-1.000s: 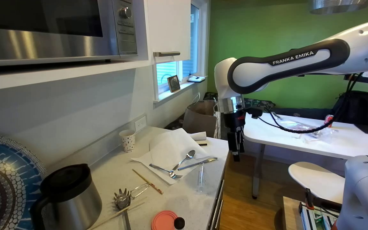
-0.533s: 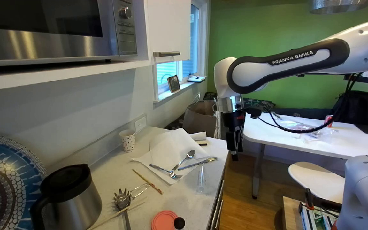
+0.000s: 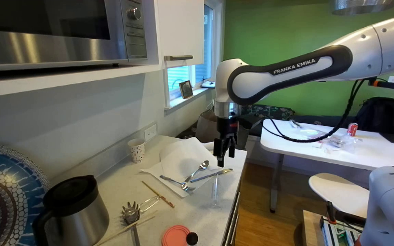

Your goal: Pick up the silver fork from the white kitchen paper on the kitchen counter and put it on the pink lunch box lid

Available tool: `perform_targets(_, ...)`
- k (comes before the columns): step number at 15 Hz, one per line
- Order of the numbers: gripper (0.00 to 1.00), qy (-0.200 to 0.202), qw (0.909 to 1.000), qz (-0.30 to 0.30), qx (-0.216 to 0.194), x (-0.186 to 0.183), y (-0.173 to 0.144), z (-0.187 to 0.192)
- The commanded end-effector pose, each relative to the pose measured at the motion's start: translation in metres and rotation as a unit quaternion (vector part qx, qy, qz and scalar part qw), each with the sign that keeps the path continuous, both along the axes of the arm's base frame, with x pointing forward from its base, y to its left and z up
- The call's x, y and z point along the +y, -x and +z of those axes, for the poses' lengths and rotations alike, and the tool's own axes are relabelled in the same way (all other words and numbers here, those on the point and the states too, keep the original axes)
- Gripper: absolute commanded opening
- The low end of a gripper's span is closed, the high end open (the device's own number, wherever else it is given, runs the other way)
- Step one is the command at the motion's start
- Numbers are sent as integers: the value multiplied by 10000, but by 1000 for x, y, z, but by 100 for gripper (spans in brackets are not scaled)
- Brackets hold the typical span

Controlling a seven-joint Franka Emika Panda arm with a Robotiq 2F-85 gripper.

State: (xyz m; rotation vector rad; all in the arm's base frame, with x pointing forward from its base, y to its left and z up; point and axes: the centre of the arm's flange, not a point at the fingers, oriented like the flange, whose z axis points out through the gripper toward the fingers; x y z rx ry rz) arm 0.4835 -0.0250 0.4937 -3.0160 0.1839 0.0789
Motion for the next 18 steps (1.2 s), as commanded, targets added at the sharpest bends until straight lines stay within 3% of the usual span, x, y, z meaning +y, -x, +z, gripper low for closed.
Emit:
perform_targets(1, 100, 241, 9989, -338, -227, -1, -38, -16)
perform_targets(7, 100, 424, 9970, -452, -461, 0, -74, -46)
perform_targets(11, 100, 703, 9955, -531, -360, -1, -97, -69)
perform_targets(12, 100, 544, 9967, -436, -405, -1, -79, -58)
perform_targets(18, 100, 633, 9962, -483, -340, -2, -92, -69)
